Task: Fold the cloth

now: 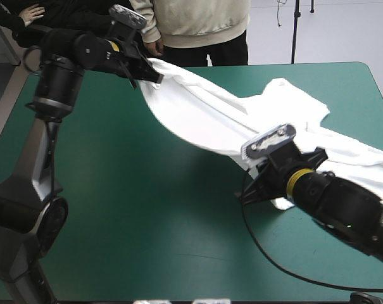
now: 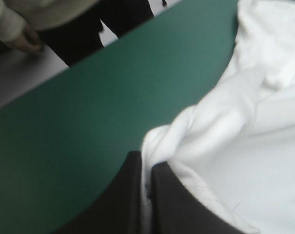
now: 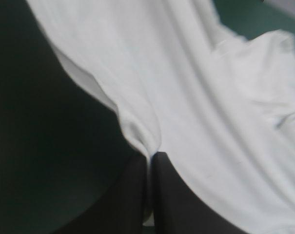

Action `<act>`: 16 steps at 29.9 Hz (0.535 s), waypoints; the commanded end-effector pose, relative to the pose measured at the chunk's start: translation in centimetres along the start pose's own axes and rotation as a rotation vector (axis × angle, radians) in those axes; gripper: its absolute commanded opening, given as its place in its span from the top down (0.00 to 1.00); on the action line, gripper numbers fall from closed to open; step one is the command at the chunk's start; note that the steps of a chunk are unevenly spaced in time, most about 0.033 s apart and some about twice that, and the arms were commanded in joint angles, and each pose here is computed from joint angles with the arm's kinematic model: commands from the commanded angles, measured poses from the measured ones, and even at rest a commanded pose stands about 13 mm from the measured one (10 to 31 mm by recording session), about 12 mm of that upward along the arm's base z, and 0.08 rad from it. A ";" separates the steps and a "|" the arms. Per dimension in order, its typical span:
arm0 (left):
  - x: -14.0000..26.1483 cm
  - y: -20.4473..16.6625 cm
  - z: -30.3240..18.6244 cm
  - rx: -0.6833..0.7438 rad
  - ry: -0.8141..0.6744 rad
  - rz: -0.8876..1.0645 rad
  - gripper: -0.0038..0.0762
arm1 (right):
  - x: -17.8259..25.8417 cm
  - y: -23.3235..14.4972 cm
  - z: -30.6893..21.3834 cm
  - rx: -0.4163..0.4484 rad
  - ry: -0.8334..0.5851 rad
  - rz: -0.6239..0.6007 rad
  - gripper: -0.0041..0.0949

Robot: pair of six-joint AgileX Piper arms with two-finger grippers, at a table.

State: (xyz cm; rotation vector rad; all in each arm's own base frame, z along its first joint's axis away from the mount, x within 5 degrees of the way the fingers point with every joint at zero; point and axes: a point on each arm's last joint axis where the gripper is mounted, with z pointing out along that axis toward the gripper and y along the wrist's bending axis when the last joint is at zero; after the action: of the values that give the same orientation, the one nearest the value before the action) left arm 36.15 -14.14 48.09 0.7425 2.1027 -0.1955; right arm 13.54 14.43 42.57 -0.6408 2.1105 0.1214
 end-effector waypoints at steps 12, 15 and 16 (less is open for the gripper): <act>-2.6 -3.3 -27.8 -0.219 -0.833 0.079 0.97 | -13.7 -7.9 -17.7 0.203 -0.758 -0.178 0.97; -2.2 -4.0 -31.8 -0.263 -0.999 0.109 0.97 | -14.6 -8.9 -19.8 0.254 -0.850 -0.196 0.97; -2.1 -4.2 -32.7 -0.274 -1.043 0.110 0.97 | -14.7 -9.2 -20.6 0.271 -0.882 -0.202 0.97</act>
State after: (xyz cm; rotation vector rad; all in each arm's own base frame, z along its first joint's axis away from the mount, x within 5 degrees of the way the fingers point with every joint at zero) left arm 16.39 -7.06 66.11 0.5151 1.3151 -0.1667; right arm 10.91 8.19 64.86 -0.5728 1.3675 0.0551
